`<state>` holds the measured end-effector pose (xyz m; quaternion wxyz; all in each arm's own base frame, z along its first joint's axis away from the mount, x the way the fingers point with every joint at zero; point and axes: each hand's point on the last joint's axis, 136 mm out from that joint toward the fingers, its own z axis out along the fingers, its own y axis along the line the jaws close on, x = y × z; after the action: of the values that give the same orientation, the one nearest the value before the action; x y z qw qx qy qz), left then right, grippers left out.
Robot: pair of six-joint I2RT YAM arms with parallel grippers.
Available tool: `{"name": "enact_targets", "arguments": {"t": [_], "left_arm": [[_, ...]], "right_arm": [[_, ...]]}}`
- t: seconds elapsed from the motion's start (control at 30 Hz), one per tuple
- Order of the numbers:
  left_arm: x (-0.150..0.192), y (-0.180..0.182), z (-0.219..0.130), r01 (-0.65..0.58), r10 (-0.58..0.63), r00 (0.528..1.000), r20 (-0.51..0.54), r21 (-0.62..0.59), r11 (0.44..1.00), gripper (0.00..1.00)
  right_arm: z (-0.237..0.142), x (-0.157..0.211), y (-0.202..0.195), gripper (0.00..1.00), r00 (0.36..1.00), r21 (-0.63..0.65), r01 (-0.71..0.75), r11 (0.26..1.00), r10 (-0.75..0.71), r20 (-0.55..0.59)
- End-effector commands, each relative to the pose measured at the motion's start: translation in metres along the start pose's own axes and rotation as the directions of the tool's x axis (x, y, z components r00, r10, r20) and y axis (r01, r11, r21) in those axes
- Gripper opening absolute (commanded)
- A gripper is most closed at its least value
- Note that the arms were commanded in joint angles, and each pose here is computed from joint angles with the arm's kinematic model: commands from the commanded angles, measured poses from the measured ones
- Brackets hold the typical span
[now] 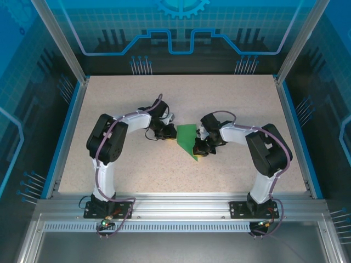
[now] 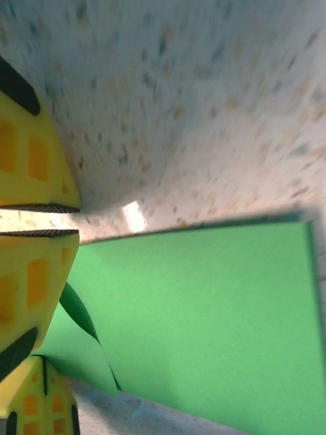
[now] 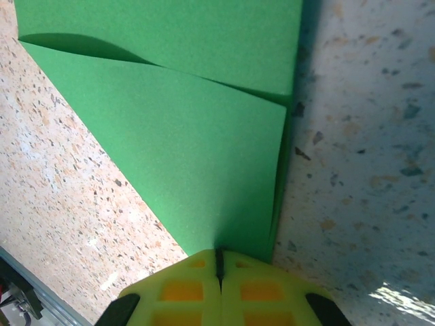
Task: Fold a paper plane with a square sheet of paper (fold left side to right side)
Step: Third fold the triangle at the center of the table, then fourth fold the wing at the center of the table.
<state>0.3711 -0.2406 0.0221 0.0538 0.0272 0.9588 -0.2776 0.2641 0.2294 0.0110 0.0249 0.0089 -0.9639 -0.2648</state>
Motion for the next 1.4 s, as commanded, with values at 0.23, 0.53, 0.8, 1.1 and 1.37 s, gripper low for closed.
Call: {"name": "enact_targets", "arguments": {"t": [0.23,0.53,0.8,1.1,1.37], "left_arm": [[-0.013,-0.02,-0.075,0.006,-0.016,0.981,0.194,0.05,0.999,0.41],[0.004,-0.021,-0.096,0.058,-0.099,0.939,0.329,0.133,0.989,0.7],[0.017,-0.035,-0.064,0.152,-0.218,0.956,0.194,0.305,0.94,0.71],[0.031,-0.045,-0.017,0.208,-0.234,0.971,0.052,0.306,0.929,0.72],[0.033,-0.055,0.002,0.214,-0.226,0.974,0.006,0.306,0.928,0.65]], "right_arm": [[-0.032,-0.016,0.013,0.17,0.987,0.039,0.113,0.993,-0.117,0.115],[-0.088,-0.042,0.007,0.49,0.923,0.214,0.218,0.952,-0.272,0.272],[-0.086,-0.051,0.009,0.63,0.892,0.183,0.301,0.936,-0.344,0.293],[-0.057,-0.059,0.012,0.61,0.909,0.116,0.303,0.946,-0.324,0.263],[-0.061,-0.053,0.006,0.61,0.902,0.163,0.294,0.942,-0.33,0.277]]}}
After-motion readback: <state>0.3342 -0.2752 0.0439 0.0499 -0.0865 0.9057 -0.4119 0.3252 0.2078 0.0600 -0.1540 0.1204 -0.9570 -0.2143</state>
